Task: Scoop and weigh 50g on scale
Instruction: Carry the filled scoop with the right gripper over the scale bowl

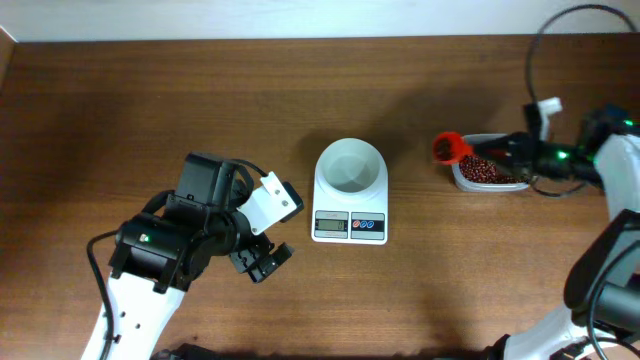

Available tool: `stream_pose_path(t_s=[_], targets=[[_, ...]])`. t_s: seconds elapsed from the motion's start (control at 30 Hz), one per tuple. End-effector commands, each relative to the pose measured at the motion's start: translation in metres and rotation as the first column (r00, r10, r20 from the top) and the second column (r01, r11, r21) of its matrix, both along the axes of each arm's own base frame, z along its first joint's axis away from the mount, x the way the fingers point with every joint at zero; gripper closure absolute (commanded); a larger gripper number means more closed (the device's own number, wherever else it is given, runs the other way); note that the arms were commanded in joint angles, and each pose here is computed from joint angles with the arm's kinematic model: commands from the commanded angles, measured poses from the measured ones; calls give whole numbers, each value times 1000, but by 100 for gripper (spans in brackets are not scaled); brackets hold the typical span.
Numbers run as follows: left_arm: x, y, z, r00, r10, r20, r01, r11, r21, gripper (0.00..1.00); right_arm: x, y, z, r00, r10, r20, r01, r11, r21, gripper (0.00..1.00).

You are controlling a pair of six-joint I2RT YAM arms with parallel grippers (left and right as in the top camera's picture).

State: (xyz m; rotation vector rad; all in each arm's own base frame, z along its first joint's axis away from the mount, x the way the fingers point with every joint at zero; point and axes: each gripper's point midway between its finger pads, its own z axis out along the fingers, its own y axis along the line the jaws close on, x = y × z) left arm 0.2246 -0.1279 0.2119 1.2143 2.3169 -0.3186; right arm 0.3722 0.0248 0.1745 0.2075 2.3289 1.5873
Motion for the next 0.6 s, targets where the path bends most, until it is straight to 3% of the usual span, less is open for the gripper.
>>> stream_pose_path(t_s=[0.0,0.43,0.57], targets=[[1,0,9,1000,14,20,-13,1000,-16,1,-2,37,7,995,94,35,-96,994,50,96],[1,0,9,1000,14,20,-13,1000,-16,1,-5,120,13,925,317,208,-327,945,16,96],[1,0,9,1000,14,20,-13,1000,-16,1,0,130,0,899,362,246,-348,932,-98,96]])
